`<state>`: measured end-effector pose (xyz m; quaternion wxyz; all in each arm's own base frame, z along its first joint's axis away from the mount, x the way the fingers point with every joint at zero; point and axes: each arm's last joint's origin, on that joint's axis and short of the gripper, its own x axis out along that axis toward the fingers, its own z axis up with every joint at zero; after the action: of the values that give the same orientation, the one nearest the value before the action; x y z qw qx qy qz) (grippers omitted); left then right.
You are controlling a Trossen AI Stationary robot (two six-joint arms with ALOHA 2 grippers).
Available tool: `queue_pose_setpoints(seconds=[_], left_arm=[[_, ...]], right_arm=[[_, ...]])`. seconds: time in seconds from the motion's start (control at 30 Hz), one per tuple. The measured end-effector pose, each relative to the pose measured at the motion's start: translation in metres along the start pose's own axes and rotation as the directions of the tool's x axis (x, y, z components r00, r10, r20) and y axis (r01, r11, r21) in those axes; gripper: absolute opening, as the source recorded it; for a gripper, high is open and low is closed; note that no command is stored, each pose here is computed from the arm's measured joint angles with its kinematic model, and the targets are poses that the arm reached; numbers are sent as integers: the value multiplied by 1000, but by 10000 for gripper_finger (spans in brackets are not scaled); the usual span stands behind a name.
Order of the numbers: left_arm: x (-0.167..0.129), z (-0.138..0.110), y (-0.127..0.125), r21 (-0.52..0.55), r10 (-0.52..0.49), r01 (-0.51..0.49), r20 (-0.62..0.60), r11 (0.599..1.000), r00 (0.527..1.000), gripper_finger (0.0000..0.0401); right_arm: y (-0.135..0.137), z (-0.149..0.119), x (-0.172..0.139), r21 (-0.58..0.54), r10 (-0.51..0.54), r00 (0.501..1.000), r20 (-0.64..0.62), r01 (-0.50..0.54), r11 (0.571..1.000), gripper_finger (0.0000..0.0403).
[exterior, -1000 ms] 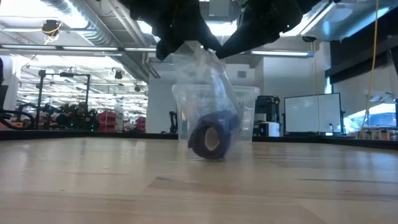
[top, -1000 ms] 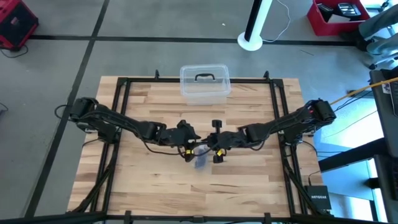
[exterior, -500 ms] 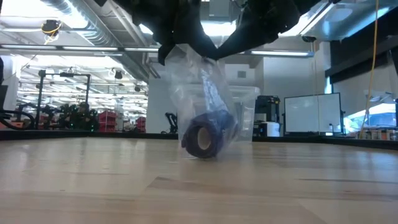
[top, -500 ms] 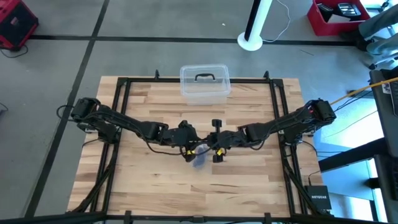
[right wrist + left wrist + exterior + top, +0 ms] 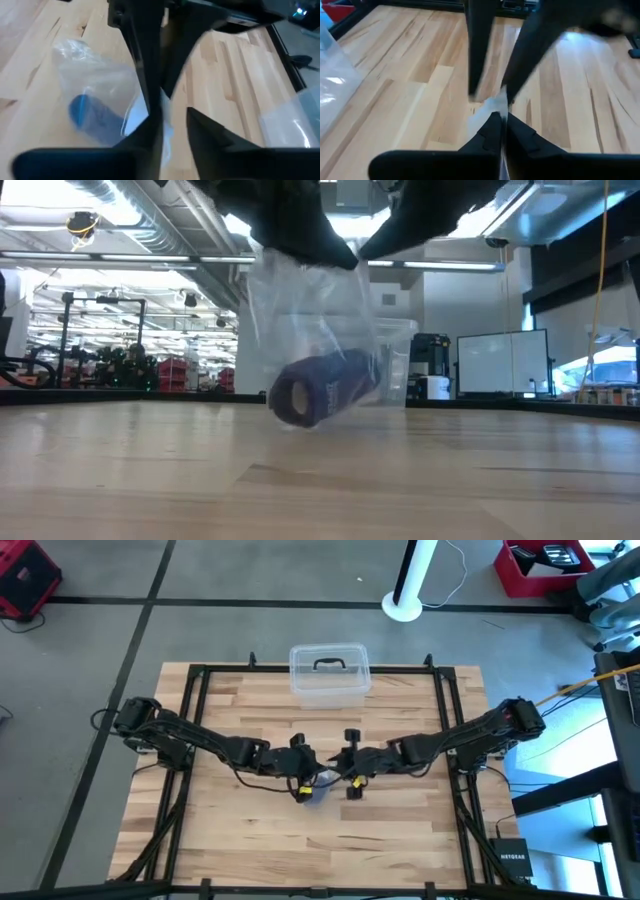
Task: Roll bandage
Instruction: Close the transparent zip bag
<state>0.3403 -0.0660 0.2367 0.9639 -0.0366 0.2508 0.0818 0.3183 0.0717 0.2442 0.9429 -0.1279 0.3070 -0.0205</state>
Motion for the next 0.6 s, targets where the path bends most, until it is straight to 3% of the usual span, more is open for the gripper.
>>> queue_pose_setpoints(seconds=[0.13, 0.23, 0.47, 0.6], left_arm=[[-2, 0, -7, 51, -16, 16, 7, 999, 1000, 0], [-4, 2, -12, 82, -38, 34, 43, 996, 998, 0], [-5, 4, -14, 98, -49, 43, 66, 994, 997, 0], [-5, 4, -14, 100, -49, 43, 63, 994, 997, 0]], right_arm=[[-9, 5, -35, 29, 39, 999, 17, -39, 999, 134], [-12, -9, -50, 0, 65, 998, 20, -65, 998, 152], [-7, -66, -45, 58, 20, 991, 134, -28, 998, 158], [-6, -71, -42, 112, -2, 979, 202, -21, 993, 158]])
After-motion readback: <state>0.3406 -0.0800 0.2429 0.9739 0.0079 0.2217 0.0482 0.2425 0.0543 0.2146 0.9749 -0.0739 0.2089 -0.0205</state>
